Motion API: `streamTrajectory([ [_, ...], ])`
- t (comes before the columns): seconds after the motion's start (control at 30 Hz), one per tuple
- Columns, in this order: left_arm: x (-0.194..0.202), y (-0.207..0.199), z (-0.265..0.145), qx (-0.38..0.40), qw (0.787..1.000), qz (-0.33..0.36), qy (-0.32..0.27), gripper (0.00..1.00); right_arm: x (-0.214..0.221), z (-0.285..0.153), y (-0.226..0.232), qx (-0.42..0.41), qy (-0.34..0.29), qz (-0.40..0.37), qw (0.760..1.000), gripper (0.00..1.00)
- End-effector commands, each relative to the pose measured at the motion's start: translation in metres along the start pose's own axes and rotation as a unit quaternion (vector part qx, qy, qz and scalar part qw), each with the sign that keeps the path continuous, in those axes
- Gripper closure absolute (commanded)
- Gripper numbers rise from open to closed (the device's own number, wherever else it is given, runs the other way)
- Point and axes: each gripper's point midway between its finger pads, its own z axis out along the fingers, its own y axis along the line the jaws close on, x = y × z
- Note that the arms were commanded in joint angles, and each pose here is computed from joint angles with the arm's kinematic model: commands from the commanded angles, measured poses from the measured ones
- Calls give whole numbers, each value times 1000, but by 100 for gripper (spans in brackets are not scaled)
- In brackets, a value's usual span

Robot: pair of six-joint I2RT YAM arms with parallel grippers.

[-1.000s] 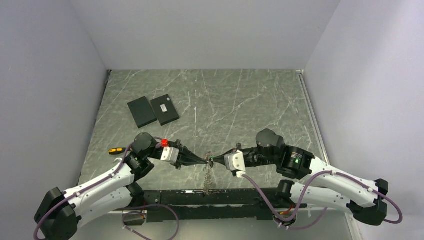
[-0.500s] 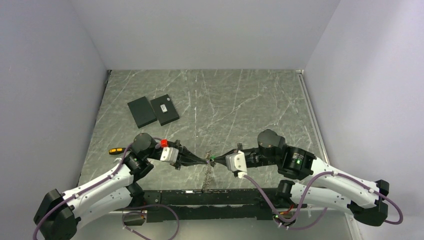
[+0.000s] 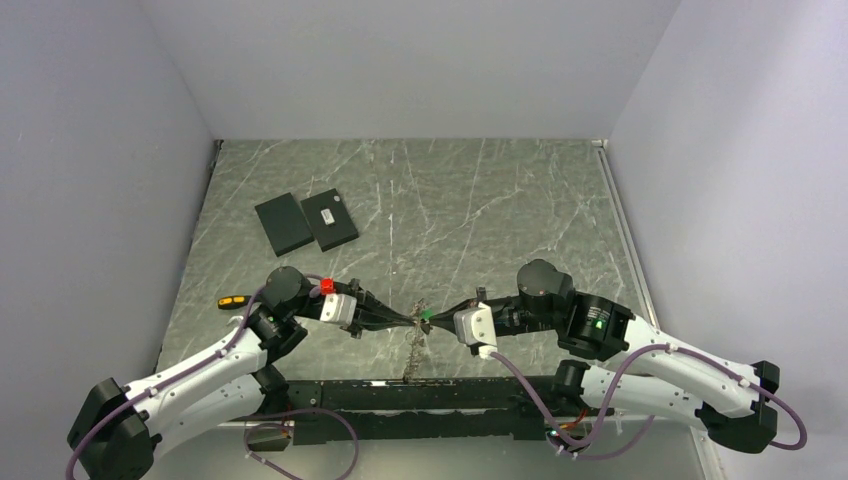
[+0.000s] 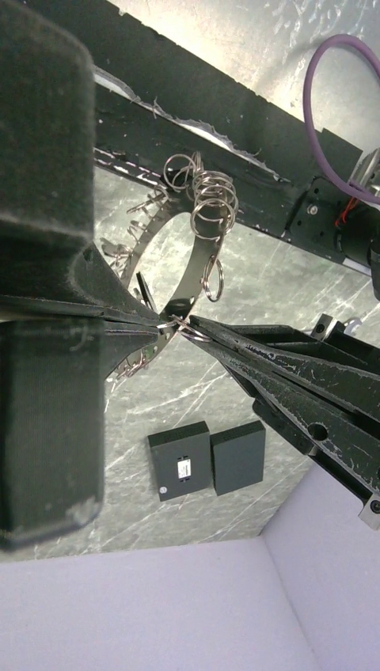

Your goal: Put the keys on the keyring

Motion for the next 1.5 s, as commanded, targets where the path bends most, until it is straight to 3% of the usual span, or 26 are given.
streamTrajectory([
  [0.0,-17,3,1,-8,999,28,-25,100,-12,0,4,-12,-27,-15,999,100],
  [1.47,-2,6,4,1,1000,6,-4,100,-20,-2,-3,-3,-30,-26,999,100],
])
